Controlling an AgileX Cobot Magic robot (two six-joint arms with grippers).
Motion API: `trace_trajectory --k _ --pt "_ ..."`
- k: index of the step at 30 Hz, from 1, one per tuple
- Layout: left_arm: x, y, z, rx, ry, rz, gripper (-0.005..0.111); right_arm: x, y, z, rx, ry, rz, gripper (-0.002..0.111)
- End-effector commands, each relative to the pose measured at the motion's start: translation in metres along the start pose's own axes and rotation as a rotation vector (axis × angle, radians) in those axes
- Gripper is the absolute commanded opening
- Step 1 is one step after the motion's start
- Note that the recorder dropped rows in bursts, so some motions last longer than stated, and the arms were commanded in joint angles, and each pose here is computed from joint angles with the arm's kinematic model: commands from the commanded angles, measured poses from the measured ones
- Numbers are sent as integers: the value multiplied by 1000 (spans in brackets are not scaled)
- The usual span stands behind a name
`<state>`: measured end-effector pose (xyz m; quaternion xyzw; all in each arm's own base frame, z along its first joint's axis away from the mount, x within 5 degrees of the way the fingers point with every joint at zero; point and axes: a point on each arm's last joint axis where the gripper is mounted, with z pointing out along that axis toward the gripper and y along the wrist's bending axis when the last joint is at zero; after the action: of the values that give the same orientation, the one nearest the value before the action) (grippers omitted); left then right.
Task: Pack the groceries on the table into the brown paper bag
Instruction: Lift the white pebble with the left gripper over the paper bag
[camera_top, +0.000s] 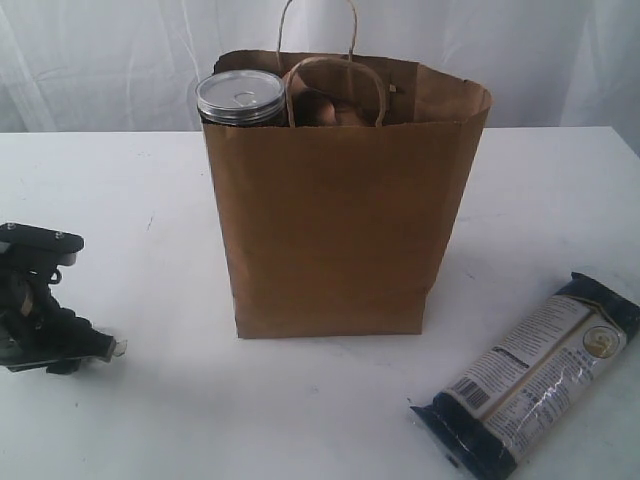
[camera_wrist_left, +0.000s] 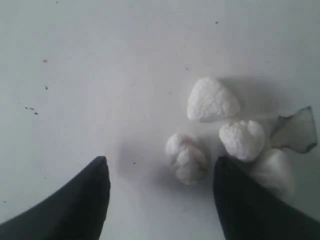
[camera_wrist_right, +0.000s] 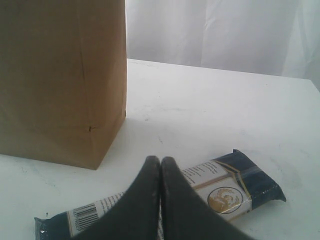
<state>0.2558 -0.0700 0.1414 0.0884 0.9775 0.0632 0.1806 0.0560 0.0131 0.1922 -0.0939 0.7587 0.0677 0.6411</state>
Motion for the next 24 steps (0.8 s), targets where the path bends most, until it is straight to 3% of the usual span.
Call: trace_trajectory --k 1,6,8,15,24 --pt "2 -1 7 2 22 -9 47 1 -1 0 9 -1 3 0" --pt "4 -2 13 -5 46 0 9 1 -1 0 9 -1 3 0" --pt "5 -1 12 -20 66 0 0 1 -1 0 9 -1 3 0" --pt "6 9 -12 -67 61 0 0 1 -1 0 9 -1 3 0" --pt "1 25 -87 -38 -206 -74 0 1 -1 0 9 -1 3 0"
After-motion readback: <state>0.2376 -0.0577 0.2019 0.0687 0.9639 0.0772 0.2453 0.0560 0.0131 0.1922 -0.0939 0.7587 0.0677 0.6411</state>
